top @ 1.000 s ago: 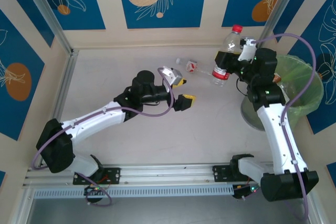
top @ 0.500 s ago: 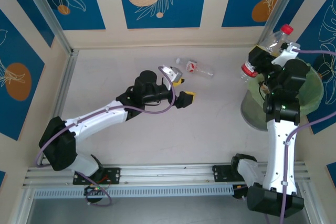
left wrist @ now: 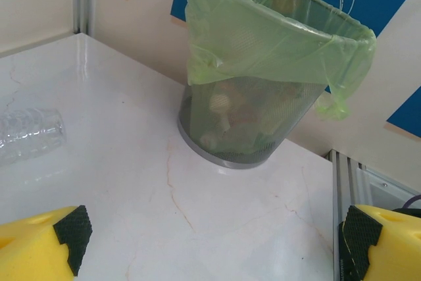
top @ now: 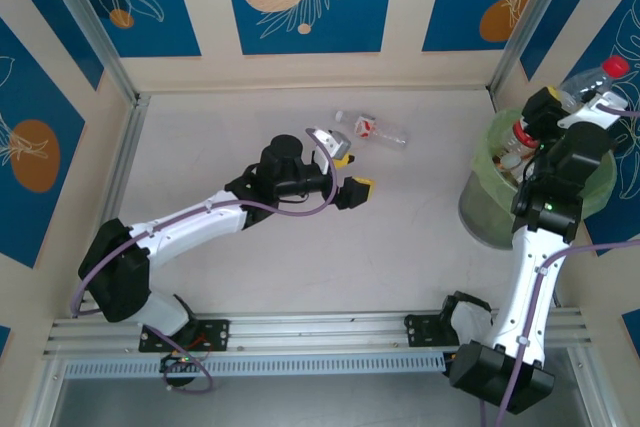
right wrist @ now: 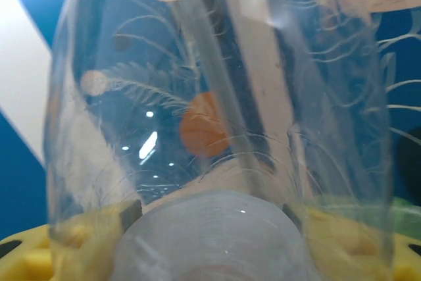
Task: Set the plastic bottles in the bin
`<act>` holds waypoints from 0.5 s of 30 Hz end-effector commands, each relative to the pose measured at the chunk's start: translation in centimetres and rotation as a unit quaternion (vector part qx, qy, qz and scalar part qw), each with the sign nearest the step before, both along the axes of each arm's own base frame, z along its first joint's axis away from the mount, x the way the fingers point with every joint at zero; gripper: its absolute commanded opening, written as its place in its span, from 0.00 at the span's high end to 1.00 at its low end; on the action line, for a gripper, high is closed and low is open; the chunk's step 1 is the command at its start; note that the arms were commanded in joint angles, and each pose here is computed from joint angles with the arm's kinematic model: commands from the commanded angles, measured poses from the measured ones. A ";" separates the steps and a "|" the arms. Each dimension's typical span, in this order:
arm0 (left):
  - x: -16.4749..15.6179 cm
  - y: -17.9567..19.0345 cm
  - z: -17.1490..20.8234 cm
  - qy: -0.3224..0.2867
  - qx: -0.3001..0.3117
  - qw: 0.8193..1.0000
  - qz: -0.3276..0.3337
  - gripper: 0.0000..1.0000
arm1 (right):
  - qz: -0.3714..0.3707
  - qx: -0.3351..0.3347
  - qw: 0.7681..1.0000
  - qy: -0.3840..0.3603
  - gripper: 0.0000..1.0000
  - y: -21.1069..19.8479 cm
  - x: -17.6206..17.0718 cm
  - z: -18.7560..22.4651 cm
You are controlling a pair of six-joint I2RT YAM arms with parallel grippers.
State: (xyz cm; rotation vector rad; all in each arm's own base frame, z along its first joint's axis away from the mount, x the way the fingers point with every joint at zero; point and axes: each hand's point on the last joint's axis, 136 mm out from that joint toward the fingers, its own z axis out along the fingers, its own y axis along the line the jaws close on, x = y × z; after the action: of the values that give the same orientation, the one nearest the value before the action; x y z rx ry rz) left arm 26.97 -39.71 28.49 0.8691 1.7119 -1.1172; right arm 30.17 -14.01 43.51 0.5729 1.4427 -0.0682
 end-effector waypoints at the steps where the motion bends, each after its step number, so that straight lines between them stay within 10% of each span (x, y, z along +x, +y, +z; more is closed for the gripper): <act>1: 0.0 -0.6 1.7 -0.008 -0.018 1.000 -0.012 0.00 | -0.043 -0.004 0.999 0.020 0.42 -2.3 -0.2 -1.7; 15: 0.2 -0.4 1.3 -0.003 -0.012 1.000 -0.003 0.00 | -0.052 0.084 0.993 0.066 0.32 -4.4 2.5 -8.3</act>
State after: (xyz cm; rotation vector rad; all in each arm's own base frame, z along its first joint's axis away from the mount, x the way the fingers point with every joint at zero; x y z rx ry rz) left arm 27.09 -39.86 28.98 0.8658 1.7028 -1.1207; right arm 32.57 -17.97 35.39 0.7430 1.5934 -0.0984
